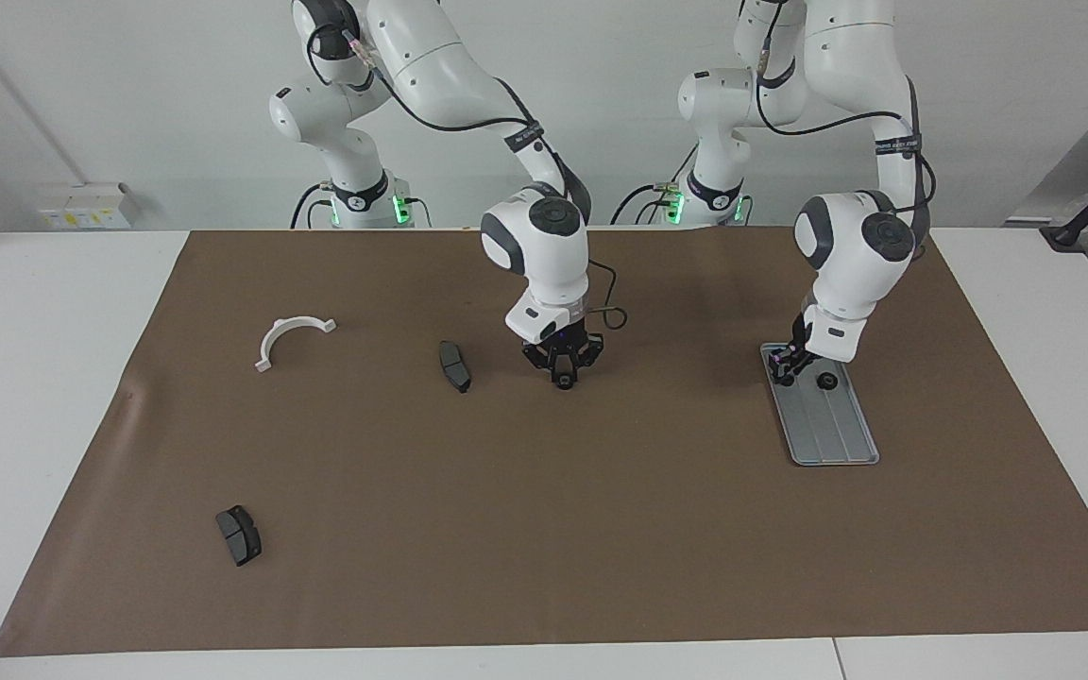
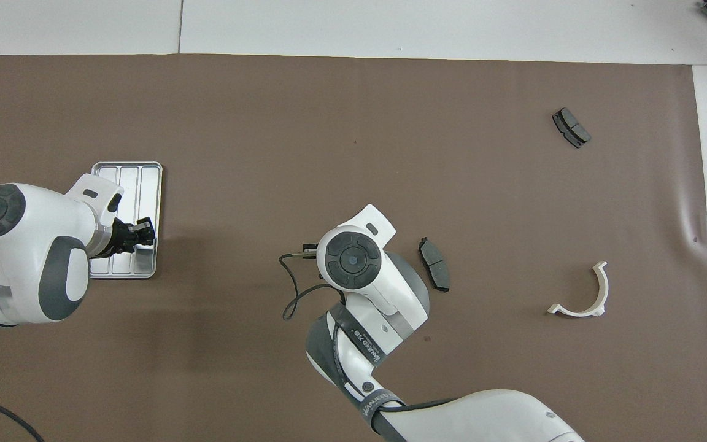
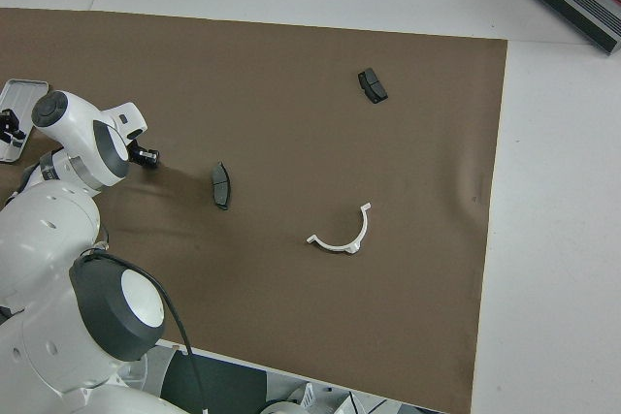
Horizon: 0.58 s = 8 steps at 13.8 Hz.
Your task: Place bearing gear from tray to pile
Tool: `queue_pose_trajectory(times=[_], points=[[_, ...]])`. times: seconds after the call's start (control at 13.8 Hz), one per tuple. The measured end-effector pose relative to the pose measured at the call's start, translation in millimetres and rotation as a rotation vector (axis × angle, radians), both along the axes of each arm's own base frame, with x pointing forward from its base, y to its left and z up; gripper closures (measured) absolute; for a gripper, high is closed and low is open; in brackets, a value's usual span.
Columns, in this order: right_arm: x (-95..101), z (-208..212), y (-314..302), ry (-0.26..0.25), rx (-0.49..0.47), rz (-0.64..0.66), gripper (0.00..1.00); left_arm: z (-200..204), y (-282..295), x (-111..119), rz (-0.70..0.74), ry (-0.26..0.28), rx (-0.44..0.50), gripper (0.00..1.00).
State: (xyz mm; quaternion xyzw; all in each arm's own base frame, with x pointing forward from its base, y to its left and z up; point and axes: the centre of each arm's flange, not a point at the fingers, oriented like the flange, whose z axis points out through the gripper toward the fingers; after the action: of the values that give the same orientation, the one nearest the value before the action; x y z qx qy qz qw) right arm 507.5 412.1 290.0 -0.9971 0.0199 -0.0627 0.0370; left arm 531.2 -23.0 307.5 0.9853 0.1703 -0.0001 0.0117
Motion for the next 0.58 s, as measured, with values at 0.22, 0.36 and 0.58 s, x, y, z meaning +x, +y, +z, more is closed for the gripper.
queue_pose_trajectory(times=[0.22, 0.36, 0.58], points=[[9.7, 28.6, -11.3, -0.005, 0.000, -0.024, 0.66, -4.7, -6.0, -0.2, 0.005, -0.010, 0.000, 0.62], [26.7, 80.1, -46.5, -0.005, -0.001, -0.074, 0.66, -5.6, -6.7, 0.3, 0.006, -0.013, 0.000, 0.67], [59.1, 134.2, -137.3, -0.003, -0.025, -0.070, 0.66, -5.2, -7.2, 0.5, 0.006, -0.015, 0.000, 0.76]])
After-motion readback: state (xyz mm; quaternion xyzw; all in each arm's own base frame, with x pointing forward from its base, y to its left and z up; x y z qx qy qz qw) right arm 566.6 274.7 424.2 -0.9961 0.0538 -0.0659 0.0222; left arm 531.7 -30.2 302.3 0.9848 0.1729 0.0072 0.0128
